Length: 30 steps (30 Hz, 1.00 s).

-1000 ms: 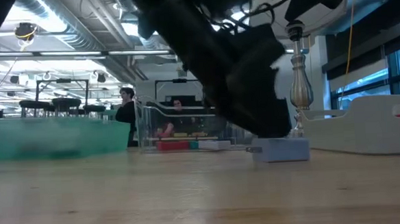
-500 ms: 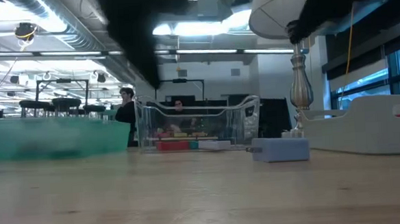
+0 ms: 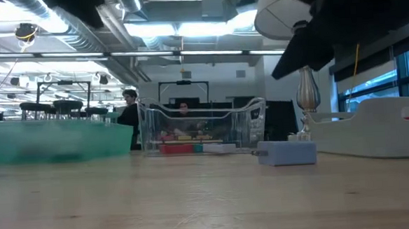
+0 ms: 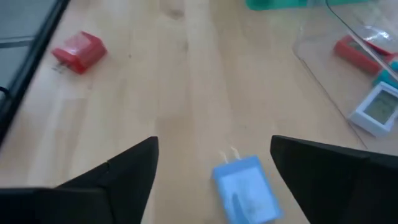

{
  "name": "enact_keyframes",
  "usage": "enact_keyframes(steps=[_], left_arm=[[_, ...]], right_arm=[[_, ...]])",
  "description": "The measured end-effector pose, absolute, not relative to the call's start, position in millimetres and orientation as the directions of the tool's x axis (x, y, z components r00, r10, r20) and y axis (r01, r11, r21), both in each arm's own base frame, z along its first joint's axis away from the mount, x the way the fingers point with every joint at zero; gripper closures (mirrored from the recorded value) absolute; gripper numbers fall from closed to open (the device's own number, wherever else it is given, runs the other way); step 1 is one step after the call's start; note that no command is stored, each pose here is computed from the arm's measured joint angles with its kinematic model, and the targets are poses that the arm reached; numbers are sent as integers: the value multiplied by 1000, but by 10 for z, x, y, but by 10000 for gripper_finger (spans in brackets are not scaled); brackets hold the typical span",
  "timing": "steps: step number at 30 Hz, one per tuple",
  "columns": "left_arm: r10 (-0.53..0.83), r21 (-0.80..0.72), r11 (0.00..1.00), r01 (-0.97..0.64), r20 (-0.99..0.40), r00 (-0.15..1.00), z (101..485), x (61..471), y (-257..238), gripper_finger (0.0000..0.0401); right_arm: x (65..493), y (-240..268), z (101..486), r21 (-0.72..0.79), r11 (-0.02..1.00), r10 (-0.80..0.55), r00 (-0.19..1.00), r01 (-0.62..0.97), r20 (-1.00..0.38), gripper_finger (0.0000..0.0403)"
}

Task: Pick & Place Office items
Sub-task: Put the blue charger adapter into the gray bin

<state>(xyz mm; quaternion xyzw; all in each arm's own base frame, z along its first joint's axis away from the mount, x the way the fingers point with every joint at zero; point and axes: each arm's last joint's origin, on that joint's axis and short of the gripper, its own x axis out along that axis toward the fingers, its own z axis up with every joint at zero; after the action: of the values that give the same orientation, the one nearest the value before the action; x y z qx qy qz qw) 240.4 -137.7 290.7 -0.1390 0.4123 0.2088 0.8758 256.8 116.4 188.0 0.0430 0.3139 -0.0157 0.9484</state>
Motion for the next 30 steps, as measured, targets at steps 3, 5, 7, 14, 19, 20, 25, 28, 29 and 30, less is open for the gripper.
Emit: enact_keyframes(steps=[3,5,7,14,19,20,25,28,29,30], left_arm=[[267,-76,877,-475,-745,611,2952,2322,-1458,163],[273,-71,882,-466,-729,628,2959,2280,-1514,163],[273,-65,889,-453,-719,639,2963,2248,-1559,163],[288,-44,900,-434,-686,668,2972,2183,-1642,163],[281,-43,906,-422,-685,672,2972,2161,-1671,163],[279,-43,906,-420,-685,673,2972,2158,-1675,163],[278,-42,908,-417,-686,673,2972,2153,-1681,163],[280,-37,908,-417,-688,670,2970,2149,-1678,163],[281,-35,908,-418,-688,669,2969,2148,-1677,163],[282,-33,908,-418,-689,668,2968,2147,-1676,163]], right_arm=[[2556,1041,1783,55,994,-40,785,93,-619,66],[2554,963,1733,65,992,-43,771,109,-636,56],[2557,899,1697,88,991,-22,757,105,-653,50],[2627,771,1585,170,982,50,737,88,-674,43],[2710,793,1399,143,989,82,705,28,-705,43],[2722,795,1372,128,992,77,698,21,-712,43],[2802,810,1261,62,998,55,674,-14,-737,43],[2848,833,1185,78,996,85,646,-39,-758,43],[2862,841,1163,84,996,93,638,-44,-764,43],[2877,848,1141,87,995,98,631,-48,-770,43]])
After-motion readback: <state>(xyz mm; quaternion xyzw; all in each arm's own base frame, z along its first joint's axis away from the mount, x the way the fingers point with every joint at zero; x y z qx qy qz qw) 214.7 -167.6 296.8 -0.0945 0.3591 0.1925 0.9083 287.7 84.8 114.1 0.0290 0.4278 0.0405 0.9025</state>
